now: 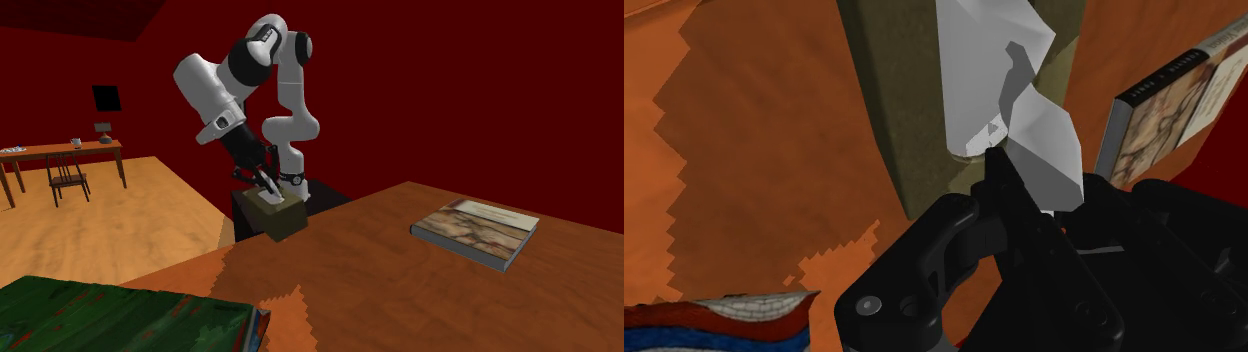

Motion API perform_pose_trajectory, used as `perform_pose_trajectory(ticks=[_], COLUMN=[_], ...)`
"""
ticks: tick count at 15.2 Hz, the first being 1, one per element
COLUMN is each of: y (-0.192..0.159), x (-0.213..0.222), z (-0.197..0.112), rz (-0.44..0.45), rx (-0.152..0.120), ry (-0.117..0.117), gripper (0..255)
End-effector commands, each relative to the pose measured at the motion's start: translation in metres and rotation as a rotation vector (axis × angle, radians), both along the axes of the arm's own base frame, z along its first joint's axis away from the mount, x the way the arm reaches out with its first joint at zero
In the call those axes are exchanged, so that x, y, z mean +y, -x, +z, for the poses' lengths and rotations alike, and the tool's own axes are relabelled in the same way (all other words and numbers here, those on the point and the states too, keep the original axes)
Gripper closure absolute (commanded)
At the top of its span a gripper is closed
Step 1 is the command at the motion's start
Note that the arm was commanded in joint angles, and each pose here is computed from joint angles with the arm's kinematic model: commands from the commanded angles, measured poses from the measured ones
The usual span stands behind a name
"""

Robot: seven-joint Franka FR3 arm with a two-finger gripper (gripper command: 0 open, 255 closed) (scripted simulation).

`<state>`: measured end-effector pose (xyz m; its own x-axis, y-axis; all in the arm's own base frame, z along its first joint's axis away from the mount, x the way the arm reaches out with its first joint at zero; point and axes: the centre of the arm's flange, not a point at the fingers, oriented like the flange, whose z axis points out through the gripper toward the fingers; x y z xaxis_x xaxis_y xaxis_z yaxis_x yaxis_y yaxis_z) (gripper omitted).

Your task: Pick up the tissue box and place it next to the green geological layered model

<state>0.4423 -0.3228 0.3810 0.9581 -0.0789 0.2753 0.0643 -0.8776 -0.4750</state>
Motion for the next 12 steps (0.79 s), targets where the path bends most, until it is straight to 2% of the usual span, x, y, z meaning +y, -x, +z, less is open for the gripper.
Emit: perform_pose_trajectory(ticks=[1, 10, 11, 12], y=[-0.0001, -0.0001, -0.0001, -0.0001], x=[0.0006, 0.0006, 0.0006, 0.0006], z=[-0.0108, -0.0178, -0.0178, -0.0178], rz=[0.0, 0.0, 0.0, 0.0], rx=[0.0, 0.0, 0.0, 0.0], ry=[0.0, 0.0, 0.0, 0.0], gripper=[255, 255, 0, 0])
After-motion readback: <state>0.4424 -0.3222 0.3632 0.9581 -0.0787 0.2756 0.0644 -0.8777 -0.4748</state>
